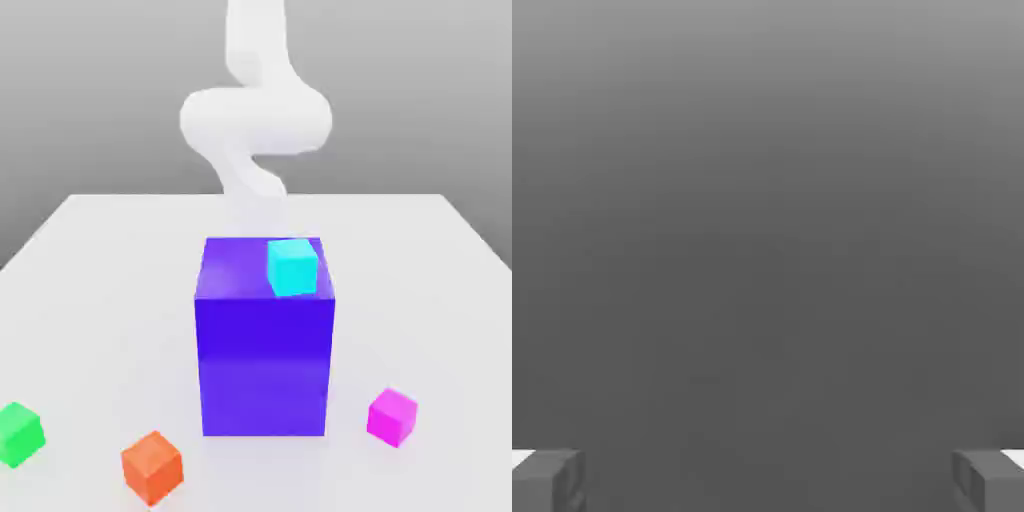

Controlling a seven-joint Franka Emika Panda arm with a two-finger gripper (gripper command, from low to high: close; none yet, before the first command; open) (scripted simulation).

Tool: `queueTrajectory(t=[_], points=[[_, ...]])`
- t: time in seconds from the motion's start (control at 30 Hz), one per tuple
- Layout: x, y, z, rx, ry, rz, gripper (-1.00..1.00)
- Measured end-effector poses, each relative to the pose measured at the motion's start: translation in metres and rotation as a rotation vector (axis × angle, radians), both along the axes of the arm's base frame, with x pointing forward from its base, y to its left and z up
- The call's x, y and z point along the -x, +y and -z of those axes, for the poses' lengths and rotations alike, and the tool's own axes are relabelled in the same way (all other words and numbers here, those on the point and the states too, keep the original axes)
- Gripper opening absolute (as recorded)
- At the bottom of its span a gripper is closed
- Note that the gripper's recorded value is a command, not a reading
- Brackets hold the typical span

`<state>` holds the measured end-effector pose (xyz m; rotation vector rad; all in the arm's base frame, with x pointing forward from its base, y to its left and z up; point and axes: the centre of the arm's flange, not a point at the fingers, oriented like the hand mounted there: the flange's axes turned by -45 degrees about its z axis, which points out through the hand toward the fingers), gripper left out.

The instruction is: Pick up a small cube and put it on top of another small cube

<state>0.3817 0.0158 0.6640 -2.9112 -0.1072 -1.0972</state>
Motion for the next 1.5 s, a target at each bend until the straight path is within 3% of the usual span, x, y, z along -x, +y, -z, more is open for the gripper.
queueTrajectory(t=[0.17, 0.33, 0.53, 0.73, 0.93, 0.97, 1.2, 1.4, 1.5], points=[[-0.050, 0.044, 0.105, 0.035, 0.158, -0.172, 0.00], [-0.067, 0.092, 0.213, 0.088, 0.306, -0.335, 0.00], [-0.048, 0.141, 0.341, 0.181, 0.477, -0.522, 0.00], [0.005, 0.169, 0.456, 0.308, 0.636, -0.707, 0.00], [0.013, 0.169, 0.525, 0.328, 0.660, -0.729, 0.00], [0.013, 0.169, 0.533, 0.328, 0.661, -0.729, -1.00], [0.014, 0.168, 0.534, 0.329, 0.665, -0.729, -1.00], [0.013, 0.169, 0.478, 0.329, 0.660, -0.732, -1.00], [-0.012, 0.160, 0.452, 0.332, 0.627, -0.754, -1.00]])
